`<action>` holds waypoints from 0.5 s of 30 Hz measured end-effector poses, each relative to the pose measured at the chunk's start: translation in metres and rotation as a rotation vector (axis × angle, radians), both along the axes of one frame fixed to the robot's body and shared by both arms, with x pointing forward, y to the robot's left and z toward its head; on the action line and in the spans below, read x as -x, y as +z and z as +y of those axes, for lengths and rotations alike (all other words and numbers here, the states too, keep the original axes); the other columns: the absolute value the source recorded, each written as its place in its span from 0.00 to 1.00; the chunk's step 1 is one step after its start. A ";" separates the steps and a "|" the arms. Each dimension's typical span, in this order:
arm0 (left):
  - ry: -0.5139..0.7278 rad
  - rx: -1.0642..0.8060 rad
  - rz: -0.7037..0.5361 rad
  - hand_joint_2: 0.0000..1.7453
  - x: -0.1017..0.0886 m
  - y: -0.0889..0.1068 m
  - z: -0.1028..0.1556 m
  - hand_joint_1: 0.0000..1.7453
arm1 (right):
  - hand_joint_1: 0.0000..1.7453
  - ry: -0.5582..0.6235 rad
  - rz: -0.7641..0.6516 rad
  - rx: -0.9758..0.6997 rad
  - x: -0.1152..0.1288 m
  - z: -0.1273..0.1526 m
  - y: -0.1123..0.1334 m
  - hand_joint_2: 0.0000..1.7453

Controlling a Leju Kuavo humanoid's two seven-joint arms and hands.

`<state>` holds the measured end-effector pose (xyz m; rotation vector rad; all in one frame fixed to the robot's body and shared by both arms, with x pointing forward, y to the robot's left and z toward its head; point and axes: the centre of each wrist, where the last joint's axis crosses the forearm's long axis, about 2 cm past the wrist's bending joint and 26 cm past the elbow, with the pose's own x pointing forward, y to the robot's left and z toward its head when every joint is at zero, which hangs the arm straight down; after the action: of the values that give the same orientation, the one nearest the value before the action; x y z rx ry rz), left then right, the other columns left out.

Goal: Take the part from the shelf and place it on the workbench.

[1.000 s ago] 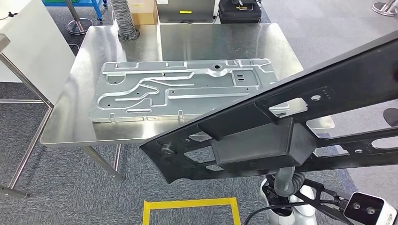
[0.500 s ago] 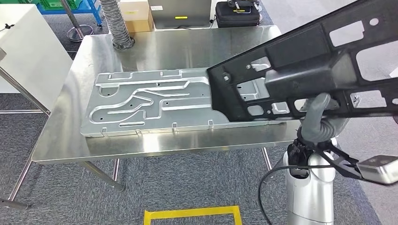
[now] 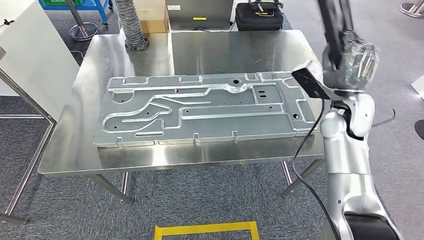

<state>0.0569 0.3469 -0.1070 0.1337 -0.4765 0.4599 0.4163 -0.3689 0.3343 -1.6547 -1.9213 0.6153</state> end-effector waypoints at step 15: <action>-0.095 0.009 -0.004 1.00 -0.035 0.006 -0.007 0.00 | 1.00 0.407 0.523 0.621 -0.054 0.183 -0.044 1.00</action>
<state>0.0924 0.3404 -0.1014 0.1008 -0.4826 0.3695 0.4700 -0.1857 0.2900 -1.2144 -1.7562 1.7560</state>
